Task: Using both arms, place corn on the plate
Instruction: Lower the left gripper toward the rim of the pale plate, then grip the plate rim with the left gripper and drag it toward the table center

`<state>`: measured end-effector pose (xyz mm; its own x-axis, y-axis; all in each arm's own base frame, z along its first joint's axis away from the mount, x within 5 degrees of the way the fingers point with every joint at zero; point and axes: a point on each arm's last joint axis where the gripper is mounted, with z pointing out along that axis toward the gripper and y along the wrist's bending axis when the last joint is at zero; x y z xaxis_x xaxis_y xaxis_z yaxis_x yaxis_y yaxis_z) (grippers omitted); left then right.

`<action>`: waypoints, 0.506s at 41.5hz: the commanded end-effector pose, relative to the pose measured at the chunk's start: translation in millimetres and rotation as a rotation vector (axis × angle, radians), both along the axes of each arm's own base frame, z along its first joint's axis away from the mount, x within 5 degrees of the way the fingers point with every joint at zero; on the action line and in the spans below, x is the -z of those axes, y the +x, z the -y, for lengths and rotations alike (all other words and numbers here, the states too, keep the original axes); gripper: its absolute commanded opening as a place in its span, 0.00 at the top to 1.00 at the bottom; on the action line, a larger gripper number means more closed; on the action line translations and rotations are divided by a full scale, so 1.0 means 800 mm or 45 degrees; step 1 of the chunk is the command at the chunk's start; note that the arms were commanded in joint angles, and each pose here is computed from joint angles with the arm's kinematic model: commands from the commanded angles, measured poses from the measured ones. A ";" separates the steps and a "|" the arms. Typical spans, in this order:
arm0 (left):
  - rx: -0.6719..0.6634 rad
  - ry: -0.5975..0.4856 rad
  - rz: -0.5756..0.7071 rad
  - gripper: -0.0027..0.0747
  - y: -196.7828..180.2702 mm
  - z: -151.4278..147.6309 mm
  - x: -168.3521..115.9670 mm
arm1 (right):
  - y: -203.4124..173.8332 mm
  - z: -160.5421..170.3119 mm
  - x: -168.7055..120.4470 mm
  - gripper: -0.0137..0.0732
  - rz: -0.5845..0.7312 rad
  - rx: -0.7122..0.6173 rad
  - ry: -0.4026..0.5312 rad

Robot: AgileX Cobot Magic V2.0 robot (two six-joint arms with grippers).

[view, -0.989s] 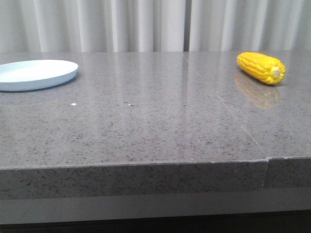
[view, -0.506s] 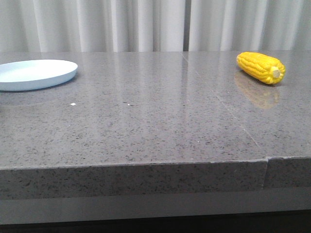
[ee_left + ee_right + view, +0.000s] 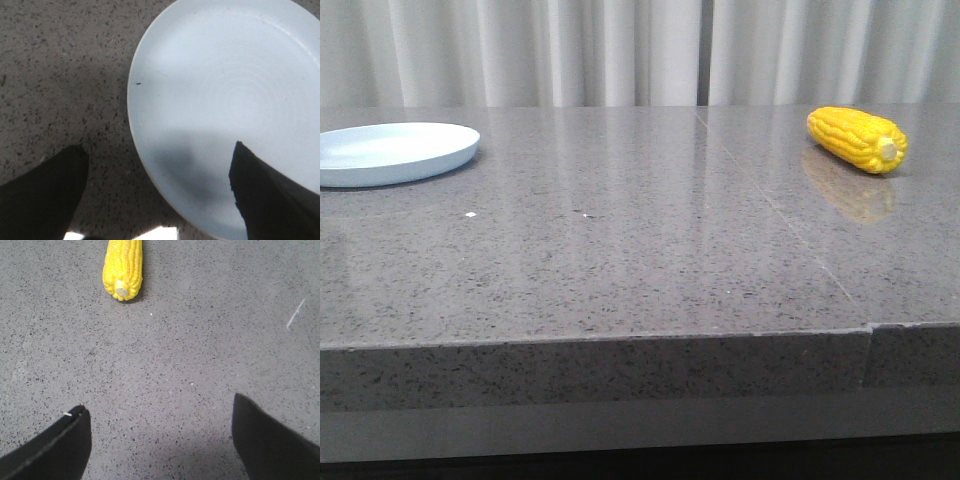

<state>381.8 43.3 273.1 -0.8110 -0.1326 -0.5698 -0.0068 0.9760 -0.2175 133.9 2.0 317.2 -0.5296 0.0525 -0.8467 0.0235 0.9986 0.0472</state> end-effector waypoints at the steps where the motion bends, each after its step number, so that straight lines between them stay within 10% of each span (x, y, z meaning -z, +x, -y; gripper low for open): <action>1: -0.018 -0.013 0.141 0.24 0.014 0.006 -0.026 | 0.005 0.001 -0.019 0.15 0.119 -0.005 -0.023; 14: -0.001 -0.014 0.124 0.27 0.049 0.010 -0.003 | 0.005 0.001 -0.019 0.15 0.119 -0.005 -0.023; 21: -0.001 -0.003 0.113 0.63 0.051 0.008 0.002 | 0.005 0.001 -0.019 0.15 0.119 -0.005 -0.023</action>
<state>421.3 38.2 242.9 -0.8213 -0.1206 -0.5576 0.0053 0.9758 -0.2187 133.9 2.0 317.2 -0.5296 0.0525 -0.8467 0.0235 0.9986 0.0472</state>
